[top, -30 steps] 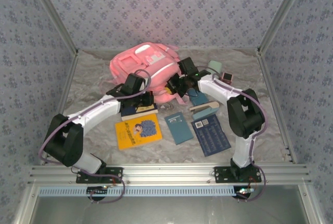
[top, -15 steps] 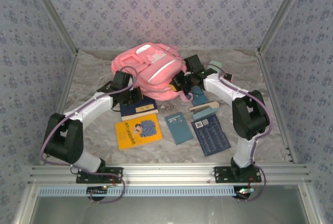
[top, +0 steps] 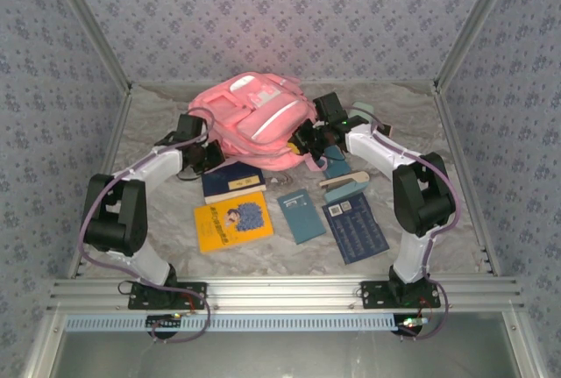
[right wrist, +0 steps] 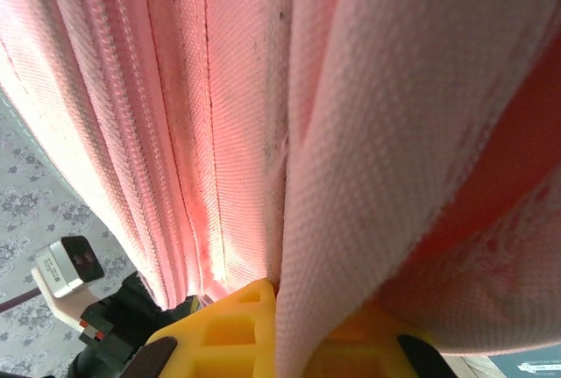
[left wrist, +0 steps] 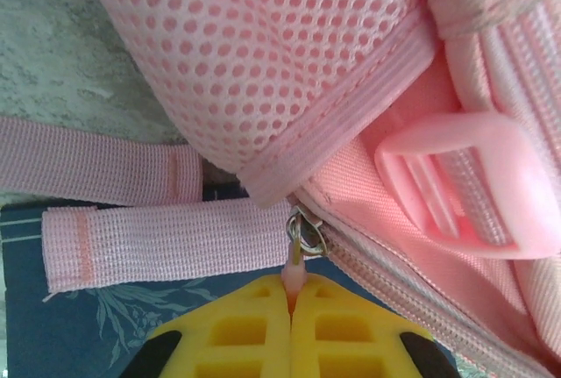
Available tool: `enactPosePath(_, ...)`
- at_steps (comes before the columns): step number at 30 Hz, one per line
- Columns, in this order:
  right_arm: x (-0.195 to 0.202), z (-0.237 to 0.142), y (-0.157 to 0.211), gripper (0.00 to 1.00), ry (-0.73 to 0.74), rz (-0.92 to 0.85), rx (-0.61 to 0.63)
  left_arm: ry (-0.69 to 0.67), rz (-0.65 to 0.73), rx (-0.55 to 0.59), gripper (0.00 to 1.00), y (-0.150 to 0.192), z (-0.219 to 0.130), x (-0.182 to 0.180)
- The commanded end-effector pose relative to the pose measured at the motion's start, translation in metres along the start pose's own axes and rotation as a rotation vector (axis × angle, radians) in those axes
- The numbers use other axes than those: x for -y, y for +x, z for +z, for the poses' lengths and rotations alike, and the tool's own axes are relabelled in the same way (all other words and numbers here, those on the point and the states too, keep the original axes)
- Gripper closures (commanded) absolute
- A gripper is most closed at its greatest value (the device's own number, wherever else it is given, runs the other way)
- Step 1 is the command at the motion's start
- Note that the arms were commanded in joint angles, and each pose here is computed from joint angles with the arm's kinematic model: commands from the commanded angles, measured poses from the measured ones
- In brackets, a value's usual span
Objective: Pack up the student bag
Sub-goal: Unzip the student bag at the top-center of the table.
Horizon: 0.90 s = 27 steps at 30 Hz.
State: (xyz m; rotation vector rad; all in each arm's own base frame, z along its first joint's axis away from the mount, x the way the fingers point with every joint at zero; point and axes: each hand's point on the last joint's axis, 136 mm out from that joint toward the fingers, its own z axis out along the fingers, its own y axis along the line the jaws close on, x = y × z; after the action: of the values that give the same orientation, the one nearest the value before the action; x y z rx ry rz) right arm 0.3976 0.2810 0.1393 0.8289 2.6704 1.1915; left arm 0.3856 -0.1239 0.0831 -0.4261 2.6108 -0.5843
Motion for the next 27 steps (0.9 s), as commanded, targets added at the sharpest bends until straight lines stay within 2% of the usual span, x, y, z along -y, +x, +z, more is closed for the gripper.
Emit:
enactPosePath(1, -0.01, -0.02, -0.011, 1.0, -0.013, -0.044, 0.067, -0.04, -0.028, 0.058, 0.84, -0.018, -0.015, -0.008)
enactPosePath(4, -0.01, -0.02, -0.011, 1.0, -0.003, -0.056, 0.07, -0.075, -0.037, 0.08, 0.66, -0.017, -0.035, -0.012)
enactPosePath(8, -0.018, -0.018, -0.006, 0.92, 0.006, -0.134, 0.064, -0.136, -0.013, 0.191, 0.42, -0.03, -0.086, -0.013)
enactPosePath(11, -0.018, -0.016, -0.006, 0.9, 0.06, -0.225, 0.074, -0.13, 0.024, 0.278, 0.31, -0.042, -0.119, -0.004)
enactPosePath(13, -0.02, -0.015, -0.005, 0.9, 0.095, -0.301, 0.078, -0.11, 0.081, 0.293, 0.3, -0.046, -0.13, 0.011)
enactPosePath(16, -0.018, -0.014, 0.002, 0.87, 0.166, -0.393, 0.07, -0.094, 0.256, 0.24, 0.3, -0.042, -0.126, 0.046)
enactPosePath(21, 0.008, -0.024, -0.001, 0.51, 0.265, -0.448, 0.089, -0.058, 0.488, 0.136, 0.29, -0.022, -0.105, 0.107)
enactPosePath(24, 0.012, -0.038, -0.002, 0.39, 0.206, -0.45, 0.11, -0.022, 0.548, 0.088, 0.28, -0.015, -0.089, 0.133)
enactPosePath(27, 0.009, -0.058, -0.006, 0.31, 0.107, -0.456, 0.155, 0.032, 0.591, 0.026, 0.29, -0.007, -0.068, 0.156)
